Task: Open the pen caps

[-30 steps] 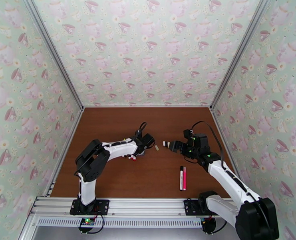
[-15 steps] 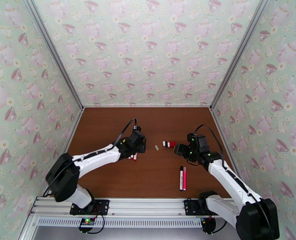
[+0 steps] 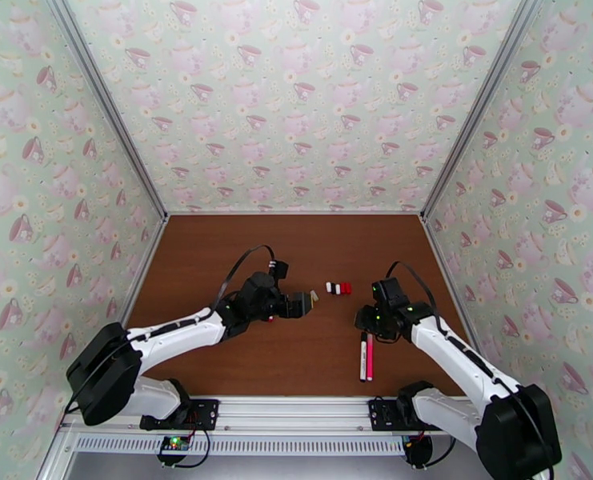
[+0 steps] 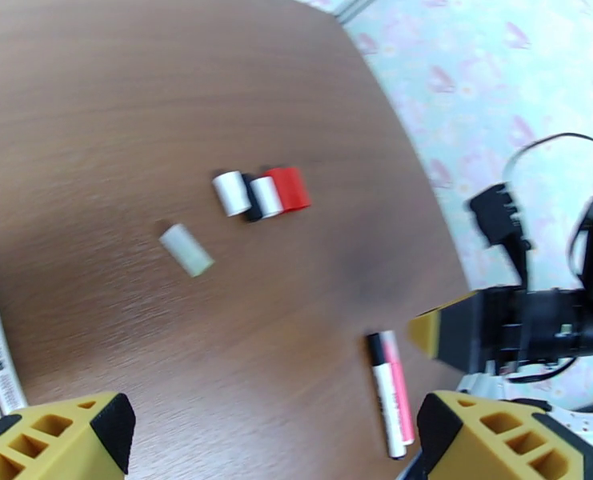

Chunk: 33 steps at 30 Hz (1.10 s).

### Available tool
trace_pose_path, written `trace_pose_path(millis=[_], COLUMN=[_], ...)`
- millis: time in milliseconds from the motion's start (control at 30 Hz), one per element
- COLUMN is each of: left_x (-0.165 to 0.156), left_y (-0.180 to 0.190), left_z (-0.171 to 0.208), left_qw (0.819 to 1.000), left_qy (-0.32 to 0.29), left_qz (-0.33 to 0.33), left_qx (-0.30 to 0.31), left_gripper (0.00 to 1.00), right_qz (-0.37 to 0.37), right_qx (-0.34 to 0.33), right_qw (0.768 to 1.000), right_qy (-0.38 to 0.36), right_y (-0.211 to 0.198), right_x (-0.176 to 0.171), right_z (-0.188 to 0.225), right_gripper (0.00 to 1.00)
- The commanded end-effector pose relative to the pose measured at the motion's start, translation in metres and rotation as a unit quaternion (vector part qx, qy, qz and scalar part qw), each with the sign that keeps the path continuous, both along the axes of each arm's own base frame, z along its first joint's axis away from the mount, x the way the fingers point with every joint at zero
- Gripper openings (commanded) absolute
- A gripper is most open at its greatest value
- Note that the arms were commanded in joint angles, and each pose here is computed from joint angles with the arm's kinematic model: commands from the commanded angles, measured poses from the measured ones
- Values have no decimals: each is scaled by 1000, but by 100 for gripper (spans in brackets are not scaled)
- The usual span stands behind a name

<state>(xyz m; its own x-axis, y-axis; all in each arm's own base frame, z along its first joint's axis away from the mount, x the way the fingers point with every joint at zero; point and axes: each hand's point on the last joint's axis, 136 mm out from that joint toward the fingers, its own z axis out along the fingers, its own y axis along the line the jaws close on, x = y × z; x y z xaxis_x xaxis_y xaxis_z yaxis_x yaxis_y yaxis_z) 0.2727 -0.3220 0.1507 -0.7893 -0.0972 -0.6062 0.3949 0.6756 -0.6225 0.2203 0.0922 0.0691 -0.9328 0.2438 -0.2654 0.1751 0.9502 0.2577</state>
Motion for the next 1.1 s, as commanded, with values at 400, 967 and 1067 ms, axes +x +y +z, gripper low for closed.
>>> trace_pose_path(millis=[400, 967, 1067], left_x=[-9, -9, -9], left_y=[6, 4, 3], left_z=[23, 19, 17], left_qw=[999, 999, 999], left_qy=[-40, -39, -37], left_qz=[-6, -7, -7], left_qx=[-23, -2, 0], left_gripper=[100, 100, 100], right_qz=[-6, -2, -1], right_qx=[-35, -38, -39], right_qw=[998, 997, 997], right_qy=[54, 62, 64], right_y=[-6, -3, -2], right_x=[-15, -8, -7], right_z=[-31, -48, -50], right_gripper=[35, 33, 33])
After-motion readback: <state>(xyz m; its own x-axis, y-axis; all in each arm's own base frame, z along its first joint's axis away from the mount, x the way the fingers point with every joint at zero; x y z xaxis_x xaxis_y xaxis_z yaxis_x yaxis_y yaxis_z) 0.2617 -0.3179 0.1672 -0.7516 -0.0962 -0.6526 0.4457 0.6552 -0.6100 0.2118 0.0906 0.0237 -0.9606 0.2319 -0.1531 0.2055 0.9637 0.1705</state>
